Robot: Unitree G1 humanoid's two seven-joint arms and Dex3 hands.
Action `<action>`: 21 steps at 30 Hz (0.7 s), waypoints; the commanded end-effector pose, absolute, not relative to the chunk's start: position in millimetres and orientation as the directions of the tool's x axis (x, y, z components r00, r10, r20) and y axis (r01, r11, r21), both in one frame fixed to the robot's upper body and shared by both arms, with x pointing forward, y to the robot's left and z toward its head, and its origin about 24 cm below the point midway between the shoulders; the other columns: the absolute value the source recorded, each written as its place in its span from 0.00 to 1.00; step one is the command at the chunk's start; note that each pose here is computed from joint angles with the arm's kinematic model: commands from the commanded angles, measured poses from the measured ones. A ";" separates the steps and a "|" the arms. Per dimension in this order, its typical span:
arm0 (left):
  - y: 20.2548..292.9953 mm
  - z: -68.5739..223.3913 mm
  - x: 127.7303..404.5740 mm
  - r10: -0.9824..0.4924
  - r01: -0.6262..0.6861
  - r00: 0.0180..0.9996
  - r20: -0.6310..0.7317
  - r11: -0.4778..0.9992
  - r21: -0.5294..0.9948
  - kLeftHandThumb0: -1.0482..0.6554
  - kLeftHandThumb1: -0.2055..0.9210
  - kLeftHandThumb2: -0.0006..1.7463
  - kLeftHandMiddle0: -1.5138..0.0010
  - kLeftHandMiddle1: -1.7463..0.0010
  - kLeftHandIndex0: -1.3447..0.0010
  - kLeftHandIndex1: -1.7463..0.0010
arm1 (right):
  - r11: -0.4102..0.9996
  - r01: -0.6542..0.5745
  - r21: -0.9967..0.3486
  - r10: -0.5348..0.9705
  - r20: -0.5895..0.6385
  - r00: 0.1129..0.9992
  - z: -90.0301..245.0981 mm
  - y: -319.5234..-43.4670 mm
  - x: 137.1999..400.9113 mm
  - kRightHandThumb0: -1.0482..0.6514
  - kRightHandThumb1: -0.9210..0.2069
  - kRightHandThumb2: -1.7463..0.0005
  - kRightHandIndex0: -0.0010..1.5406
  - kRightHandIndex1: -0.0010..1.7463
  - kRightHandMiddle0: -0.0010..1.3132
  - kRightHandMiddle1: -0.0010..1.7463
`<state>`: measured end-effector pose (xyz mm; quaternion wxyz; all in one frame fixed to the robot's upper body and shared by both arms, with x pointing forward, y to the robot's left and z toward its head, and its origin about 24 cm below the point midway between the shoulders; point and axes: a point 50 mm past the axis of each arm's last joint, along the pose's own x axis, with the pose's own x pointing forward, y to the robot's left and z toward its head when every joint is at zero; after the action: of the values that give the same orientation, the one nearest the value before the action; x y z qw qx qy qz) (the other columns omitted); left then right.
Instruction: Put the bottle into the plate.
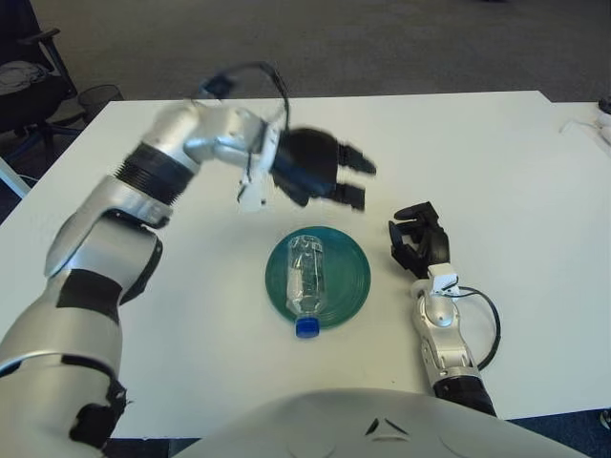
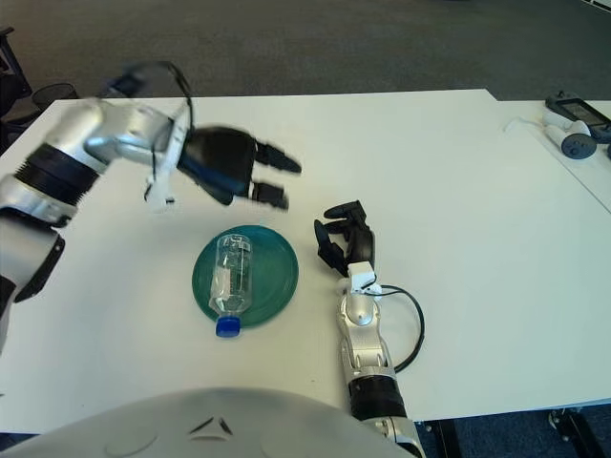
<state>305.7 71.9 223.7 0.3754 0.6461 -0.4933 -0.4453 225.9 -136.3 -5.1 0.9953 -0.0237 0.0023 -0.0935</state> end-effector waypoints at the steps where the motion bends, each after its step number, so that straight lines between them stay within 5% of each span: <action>1: 86.9 223.3 320.2 -0.971 -0.168 0.241 0.000 -0.041 0.985 0.15 0.99 0.38 0.82 0.99 1.00 0.65 | 0.982 0.173 -0.076 -0.187 -0.279 0.942 -54.3 -139.8 197.0 0.61 0.08 0.69 0.24 0.81 0.23 0.96; 11: 128.4 205.7 340.0 -0.779 -0.043 0.493 0.388 0.423 0.905 0.16 1.00 0.42 0.75 0.98 0.98 0.53 | 0.984 0.167 -0.063 -0.178 -0.291 0.940 -57.8 -142.5 195.9 0.61 0.09 0.70 0.26 0.79 0.24 0.96; 21: 136.6 211.9 338.8 -0.655 -0.041 0.527 0.541 0.617 0.786 0.18 1.00 0.40 0.73 0.98 0.96 0.50 | 0.984 0.167 -0.058 -0.177 -0.301 0.937 -58.2 -142.2 196.4 0.61 0.07 0.72 0.28 0.77 0.22 0.96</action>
<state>341.2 133.6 202.7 0.7636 0.4311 -0.4228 -0.2288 229.7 -139.1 -5.6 0.9964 -0.0180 0.0010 -0.0833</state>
